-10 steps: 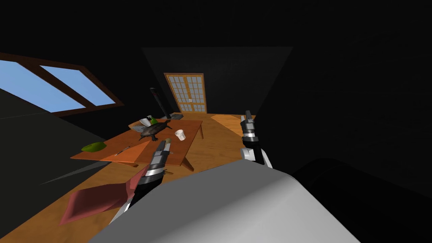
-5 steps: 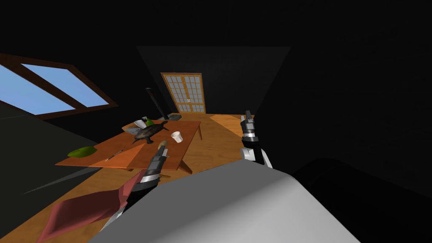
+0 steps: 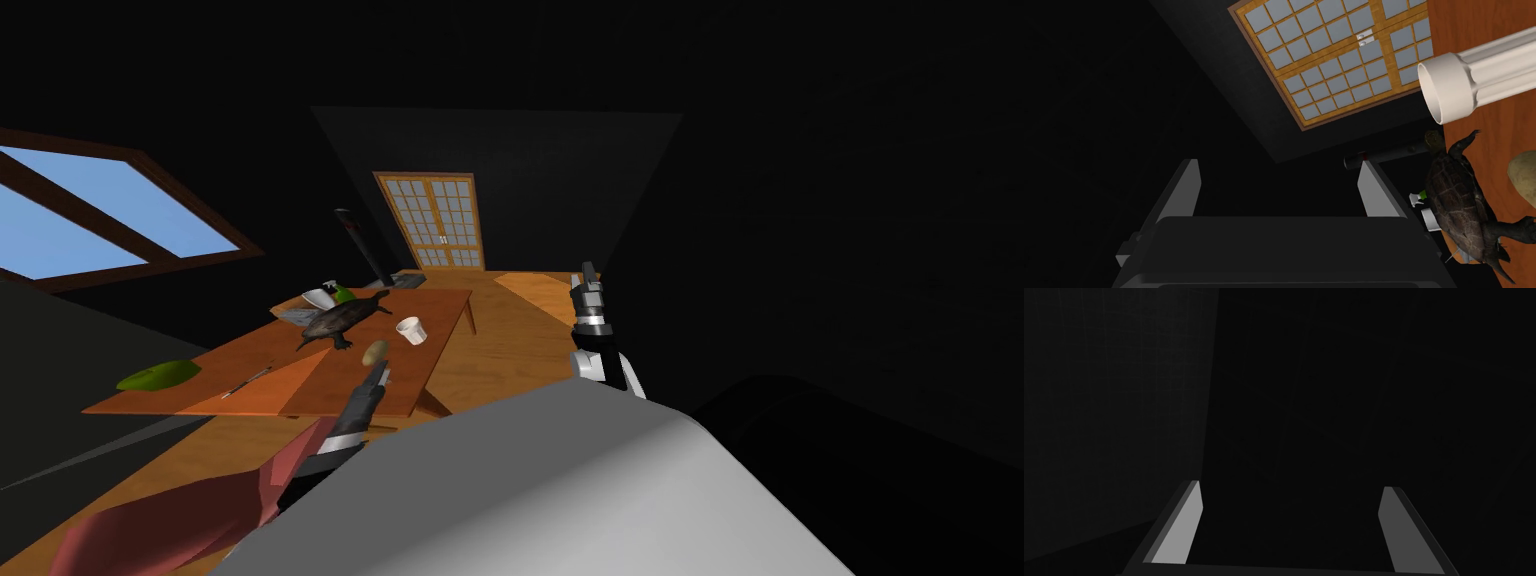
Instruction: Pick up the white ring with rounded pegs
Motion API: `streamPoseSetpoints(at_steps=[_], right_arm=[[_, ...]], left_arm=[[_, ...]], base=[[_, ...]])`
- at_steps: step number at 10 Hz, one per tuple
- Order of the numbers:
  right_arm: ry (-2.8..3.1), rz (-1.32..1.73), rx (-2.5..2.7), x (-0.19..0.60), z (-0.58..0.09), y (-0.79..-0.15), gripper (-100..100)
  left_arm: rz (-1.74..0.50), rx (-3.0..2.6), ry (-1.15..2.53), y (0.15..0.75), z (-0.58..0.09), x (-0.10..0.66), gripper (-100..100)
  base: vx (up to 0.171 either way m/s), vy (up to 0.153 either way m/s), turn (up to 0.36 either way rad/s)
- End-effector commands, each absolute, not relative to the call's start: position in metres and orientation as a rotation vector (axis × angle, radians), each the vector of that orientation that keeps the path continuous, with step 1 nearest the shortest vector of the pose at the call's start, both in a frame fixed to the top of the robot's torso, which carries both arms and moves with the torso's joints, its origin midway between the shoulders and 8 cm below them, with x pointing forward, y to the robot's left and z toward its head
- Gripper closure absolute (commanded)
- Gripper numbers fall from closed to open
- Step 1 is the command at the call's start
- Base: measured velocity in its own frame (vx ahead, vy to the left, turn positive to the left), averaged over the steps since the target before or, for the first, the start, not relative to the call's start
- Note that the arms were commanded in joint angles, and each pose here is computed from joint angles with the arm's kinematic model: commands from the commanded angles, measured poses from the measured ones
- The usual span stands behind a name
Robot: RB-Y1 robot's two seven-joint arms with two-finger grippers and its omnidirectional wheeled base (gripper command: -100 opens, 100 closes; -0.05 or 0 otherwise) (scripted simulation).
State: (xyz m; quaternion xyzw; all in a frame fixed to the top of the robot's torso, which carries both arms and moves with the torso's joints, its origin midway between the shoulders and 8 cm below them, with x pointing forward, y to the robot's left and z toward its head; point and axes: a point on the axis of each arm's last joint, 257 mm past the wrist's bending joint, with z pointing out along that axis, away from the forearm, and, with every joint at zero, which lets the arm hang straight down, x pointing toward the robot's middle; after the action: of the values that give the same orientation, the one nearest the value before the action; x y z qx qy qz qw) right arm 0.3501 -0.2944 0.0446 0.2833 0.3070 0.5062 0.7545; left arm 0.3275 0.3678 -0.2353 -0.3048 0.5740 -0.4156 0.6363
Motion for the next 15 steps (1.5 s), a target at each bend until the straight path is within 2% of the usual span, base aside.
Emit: streamPoseSetpoints(at_steps=[1,9,15], right_arm=[[0.67,1.104,0.618,0.35,0.045,-0.294,0],[0.67,1.104,0.618,0.35,0.045,-0.294,0],[0.67,1.104,0.618,0.35,0.045,-0.294,0]], left_arm=[[-0.923,-0.713,1.343,0.377,-0.251,0.323,-100],[-0.761,-0.799,1.531,0.438,-0.327,0.273,-100],[-0.619,-0.911,1.674,0.49,-0.383,0.214,-100]], base=[[0.064,-0.024,-0.018],[0.084,-0.023,-0.025],[0.131,-0.009,-0.011]])
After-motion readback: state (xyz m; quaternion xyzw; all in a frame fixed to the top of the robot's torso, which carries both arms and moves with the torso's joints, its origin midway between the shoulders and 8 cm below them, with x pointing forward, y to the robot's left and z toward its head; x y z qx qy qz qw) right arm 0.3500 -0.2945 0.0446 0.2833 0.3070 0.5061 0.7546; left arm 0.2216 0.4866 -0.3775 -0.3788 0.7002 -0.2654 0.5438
